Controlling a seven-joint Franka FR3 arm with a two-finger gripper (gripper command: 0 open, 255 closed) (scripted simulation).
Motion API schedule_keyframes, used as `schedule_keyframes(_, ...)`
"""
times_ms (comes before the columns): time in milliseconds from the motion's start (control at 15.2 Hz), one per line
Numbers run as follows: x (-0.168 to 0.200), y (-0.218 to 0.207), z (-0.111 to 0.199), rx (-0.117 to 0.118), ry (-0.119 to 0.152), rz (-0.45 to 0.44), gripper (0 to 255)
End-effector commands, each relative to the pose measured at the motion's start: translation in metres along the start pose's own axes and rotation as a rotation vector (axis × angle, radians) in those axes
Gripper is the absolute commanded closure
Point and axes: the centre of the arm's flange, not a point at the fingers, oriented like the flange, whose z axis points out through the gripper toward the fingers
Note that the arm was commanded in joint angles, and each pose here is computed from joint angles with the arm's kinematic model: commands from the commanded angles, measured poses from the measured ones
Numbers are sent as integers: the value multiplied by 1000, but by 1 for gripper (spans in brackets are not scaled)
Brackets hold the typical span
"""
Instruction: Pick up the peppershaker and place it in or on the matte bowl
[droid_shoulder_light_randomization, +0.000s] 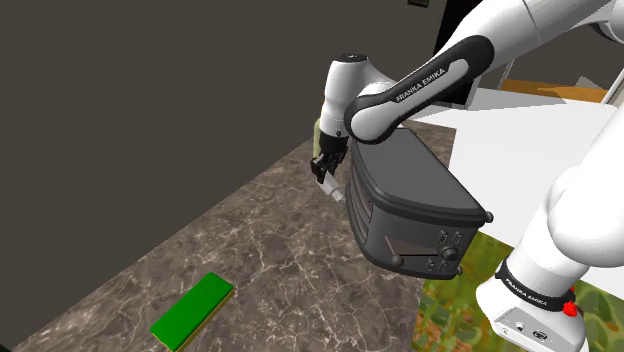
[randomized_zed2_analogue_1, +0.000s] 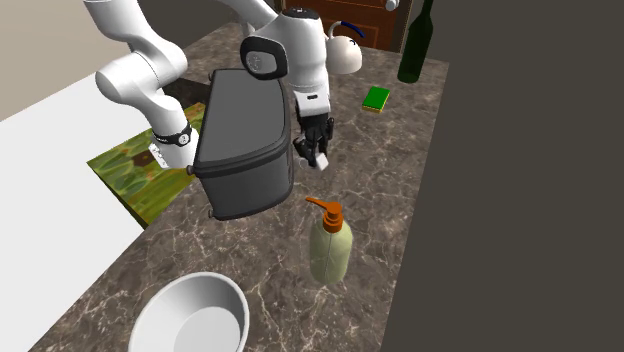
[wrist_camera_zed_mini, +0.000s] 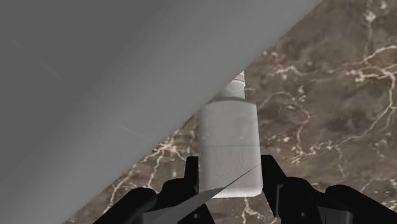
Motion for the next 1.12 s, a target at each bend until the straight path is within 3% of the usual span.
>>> schedule_keyframes(0,2,2,-10,0,0,0,255)
schedule_keyframes(1056,17,6,-93,0,0,0,255)
